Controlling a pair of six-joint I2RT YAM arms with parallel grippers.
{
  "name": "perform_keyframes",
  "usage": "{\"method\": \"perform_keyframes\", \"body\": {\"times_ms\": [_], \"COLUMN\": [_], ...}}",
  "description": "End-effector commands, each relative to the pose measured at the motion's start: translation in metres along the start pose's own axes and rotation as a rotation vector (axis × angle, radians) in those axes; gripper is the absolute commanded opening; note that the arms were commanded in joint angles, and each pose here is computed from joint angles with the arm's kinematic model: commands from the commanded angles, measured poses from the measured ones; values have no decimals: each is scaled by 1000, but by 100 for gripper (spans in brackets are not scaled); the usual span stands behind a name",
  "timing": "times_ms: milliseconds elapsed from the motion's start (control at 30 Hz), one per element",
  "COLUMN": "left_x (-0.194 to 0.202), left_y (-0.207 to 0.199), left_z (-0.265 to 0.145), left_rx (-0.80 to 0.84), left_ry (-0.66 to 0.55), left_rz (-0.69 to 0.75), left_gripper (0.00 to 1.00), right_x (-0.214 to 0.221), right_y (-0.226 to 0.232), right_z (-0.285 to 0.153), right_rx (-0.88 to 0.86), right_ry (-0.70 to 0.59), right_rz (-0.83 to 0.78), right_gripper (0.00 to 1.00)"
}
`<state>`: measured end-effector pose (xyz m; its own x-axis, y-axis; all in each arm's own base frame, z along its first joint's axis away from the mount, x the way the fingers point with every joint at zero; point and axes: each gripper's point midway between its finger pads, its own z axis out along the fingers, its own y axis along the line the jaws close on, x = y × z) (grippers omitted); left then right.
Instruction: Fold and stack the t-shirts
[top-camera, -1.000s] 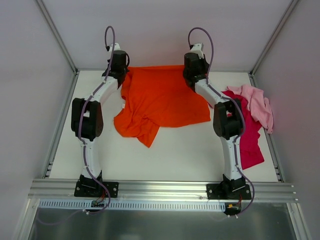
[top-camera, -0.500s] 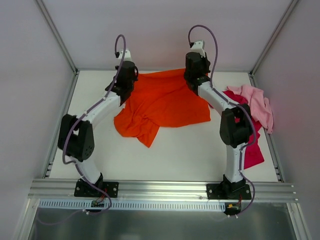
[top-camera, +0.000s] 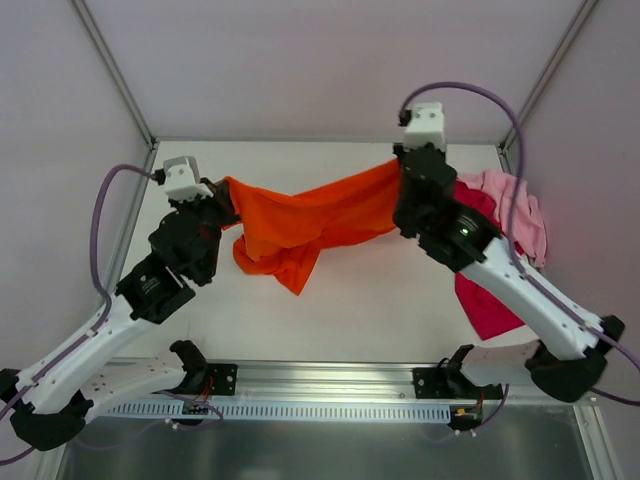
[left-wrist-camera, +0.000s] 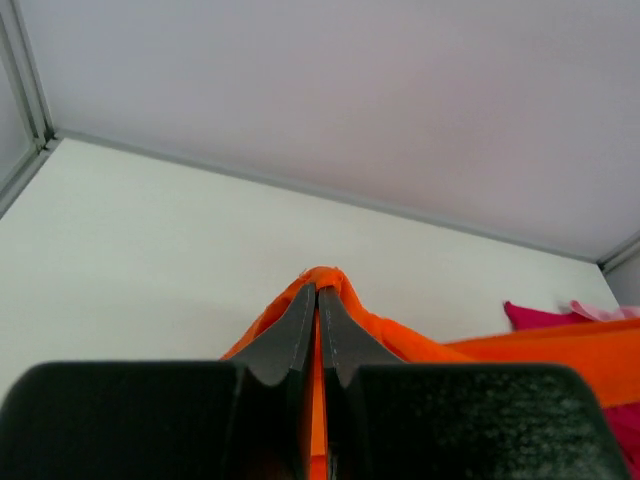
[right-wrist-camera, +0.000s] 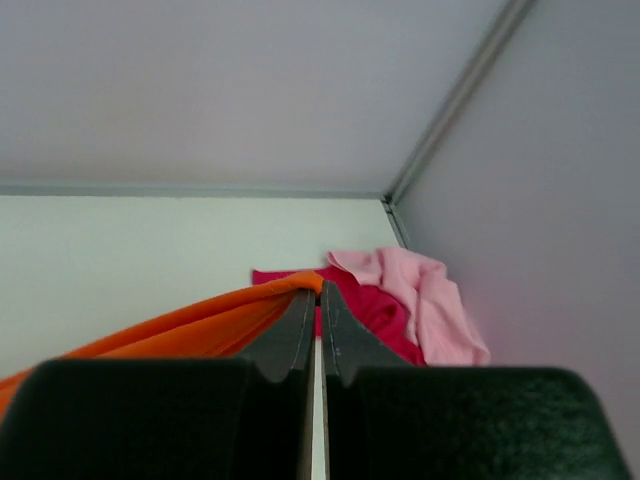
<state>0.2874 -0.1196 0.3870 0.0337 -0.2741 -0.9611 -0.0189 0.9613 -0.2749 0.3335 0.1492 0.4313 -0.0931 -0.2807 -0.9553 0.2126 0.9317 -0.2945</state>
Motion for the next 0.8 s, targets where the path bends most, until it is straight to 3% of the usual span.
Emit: {"method": "perform_keyframes", "body": {"times_ms": [0, 167, 367, 467, 600, 767], "left_x": [16, 8, 19, 32, 54, 55], "left_y": [41, 47, 14, 11, -3, -9], "left_z": [-35, -67, -89, -95, -111, -123], "left_rx": [-92, -37, 236, 249, 324, 320], "left_ry": [43, 52, 125, 176, 239, 229], "left_rz": [-11, -11, -6, -1, 53, 65], "left_gripper": [0, 0, 0, 0, 0, 0], "right_x": [27, 28, 51, 61, 91, 109], "right_y": [-50, -69, -77, -68, -74, -87], "right_z": [-34, -71, -100, -114, -120, -123], "right_rx": [102, 84, -56, -122, -155, -165], "right_ry": [47, 3, 32, 32, 70, 62], "right_rz": [55, 100, 20, 81, 44, 75], "right_gripper": [1, 1, 1, 1, 1, 1]}}
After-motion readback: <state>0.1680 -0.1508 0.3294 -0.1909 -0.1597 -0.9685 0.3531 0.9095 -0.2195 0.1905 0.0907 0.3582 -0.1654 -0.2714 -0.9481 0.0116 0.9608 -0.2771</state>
